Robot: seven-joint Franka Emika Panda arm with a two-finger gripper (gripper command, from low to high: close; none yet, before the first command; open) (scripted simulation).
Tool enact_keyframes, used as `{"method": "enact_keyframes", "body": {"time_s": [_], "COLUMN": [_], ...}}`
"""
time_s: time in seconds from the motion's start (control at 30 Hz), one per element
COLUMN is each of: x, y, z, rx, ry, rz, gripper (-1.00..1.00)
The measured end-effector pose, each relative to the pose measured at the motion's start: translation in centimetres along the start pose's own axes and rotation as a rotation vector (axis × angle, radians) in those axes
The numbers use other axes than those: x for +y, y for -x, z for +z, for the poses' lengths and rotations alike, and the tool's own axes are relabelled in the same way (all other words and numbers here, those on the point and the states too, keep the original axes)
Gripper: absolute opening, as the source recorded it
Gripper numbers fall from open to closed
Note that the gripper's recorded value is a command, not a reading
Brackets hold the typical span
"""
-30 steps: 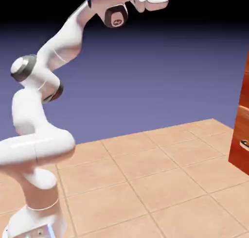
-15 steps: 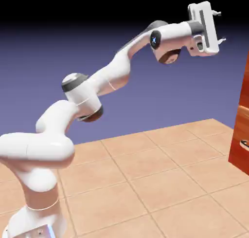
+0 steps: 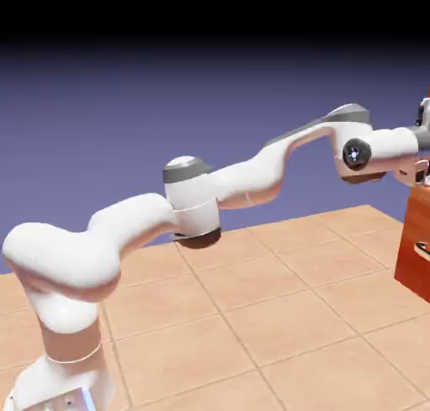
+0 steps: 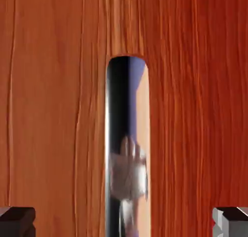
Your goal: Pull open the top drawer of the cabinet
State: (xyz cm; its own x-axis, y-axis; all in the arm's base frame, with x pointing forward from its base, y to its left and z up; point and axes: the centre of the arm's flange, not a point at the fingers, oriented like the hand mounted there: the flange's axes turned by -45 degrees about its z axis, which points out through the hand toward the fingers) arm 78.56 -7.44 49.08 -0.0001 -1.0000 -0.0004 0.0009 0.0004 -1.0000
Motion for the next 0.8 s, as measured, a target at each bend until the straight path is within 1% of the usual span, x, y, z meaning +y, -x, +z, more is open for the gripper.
{"method": "enact_keyframes", "body": {"time_s": [0.2, 0.23, 0.47, 0.8], "x": [0.2, 0.3, 0.3, 0.3], "y": [0.0, -0.1, -0.1, -0.1], "z": [2.0, 2.3, 0.8, -3.8], "rx": [-0.001, -0.001, -0.001, -0.001], "ry": [0.001, 0.001, 0.000, 0.000], "rz": [0.000, 0.000, -0.001, -0.001], "gripper": [1.00, -1.00, -1.00, -1.00]}}
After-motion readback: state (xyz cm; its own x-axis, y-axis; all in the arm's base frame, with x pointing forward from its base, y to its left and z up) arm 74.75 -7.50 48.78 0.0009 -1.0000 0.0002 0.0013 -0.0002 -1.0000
